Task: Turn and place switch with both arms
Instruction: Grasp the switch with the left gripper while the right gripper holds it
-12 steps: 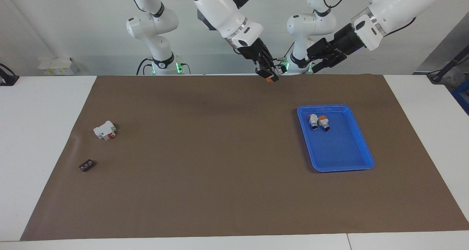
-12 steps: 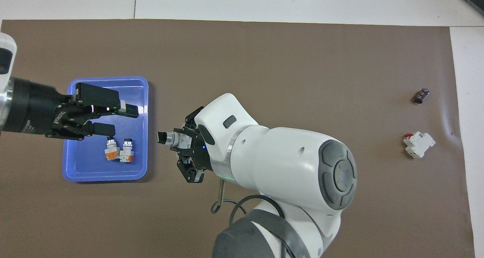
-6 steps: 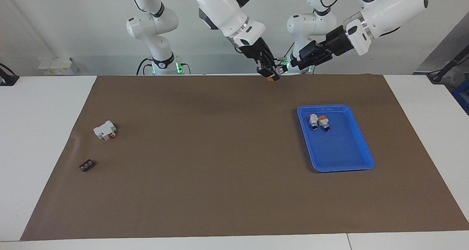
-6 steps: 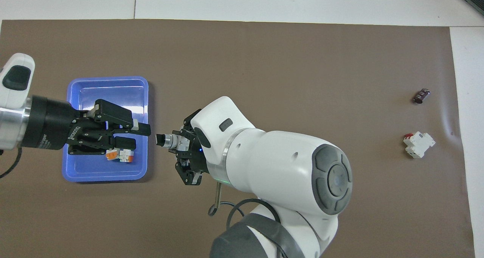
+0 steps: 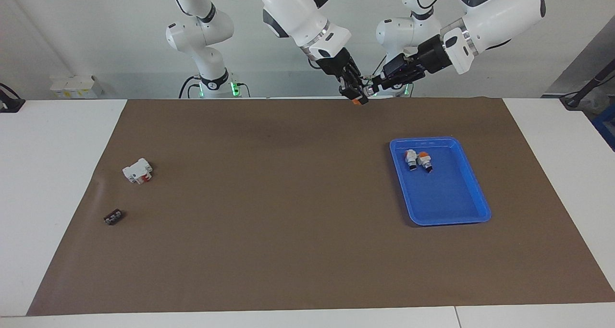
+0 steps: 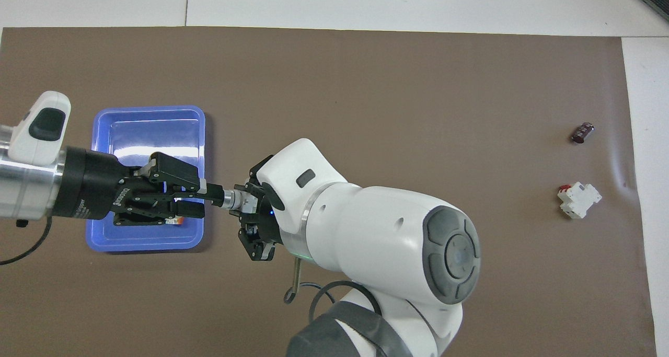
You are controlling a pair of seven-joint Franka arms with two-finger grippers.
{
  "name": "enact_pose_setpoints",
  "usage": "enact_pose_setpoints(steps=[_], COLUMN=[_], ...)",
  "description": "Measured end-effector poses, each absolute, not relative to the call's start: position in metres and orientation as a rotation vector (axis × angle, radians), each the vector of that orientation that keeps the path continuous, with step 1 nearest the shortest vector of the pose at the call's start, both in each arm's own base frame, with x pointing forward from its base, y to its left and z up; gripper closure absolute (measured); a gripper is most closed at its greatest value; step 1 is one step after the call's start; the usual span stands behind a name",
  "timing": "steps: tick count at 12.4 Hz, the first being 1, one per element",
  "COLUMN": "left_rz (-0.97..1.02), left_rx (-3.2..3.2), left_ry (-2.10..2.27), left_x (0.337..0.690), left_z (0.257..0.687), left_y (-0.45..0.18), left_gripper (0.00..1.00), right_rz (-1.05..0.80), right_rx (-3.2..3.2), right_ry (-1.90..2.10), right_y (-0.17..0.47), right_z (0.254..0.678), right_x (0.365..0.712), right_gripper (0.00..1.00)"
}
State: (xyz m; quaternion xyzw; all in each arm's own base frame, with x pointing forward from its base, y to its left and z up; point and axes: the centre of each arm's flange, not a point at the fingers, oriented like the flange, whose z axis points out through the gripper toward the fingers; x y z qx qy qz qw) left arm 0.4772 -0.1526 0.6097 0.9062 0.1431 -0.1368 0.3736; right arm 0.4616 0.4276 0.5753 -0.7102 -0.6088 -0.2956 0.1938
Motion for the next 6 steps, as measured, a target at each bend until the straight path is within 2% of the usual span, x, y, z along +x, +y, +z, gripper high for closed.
enact_pose_setpoints(steps=[1,3,5,6], left_rz=[-0.353,-0.354,-0.349,-0.344], left_rx=[2.321,2.318,2.318,2.316], left_ry=[0.367,0.366,0.365,0.366], left_x=[0.4769,0.4765,0.4763,0.4766], left_z=[0.608,0.6073,0.6081,0.6085], left_y=[-0.1536,-0.155,-0.1559,-0.1562], left_gripper=[0.47,0.7,0.74,0.79], right_rz=[-0.83,-0.831,-0.831,-0.831], right_rx=[-1.993,-1.995,-1.996,-1.996], right_ry=[-1.706,-1.707,-1.707,-1.707], right_y=[0.4276,0.4275,0.4274,0.4274], right_z=[0.5755,0.5751,0.5749,0.5749], right_x=[0.4616,0.4618,0.4621,0.4621], right_gripper=[0.67,0.67,0.67,0.67])
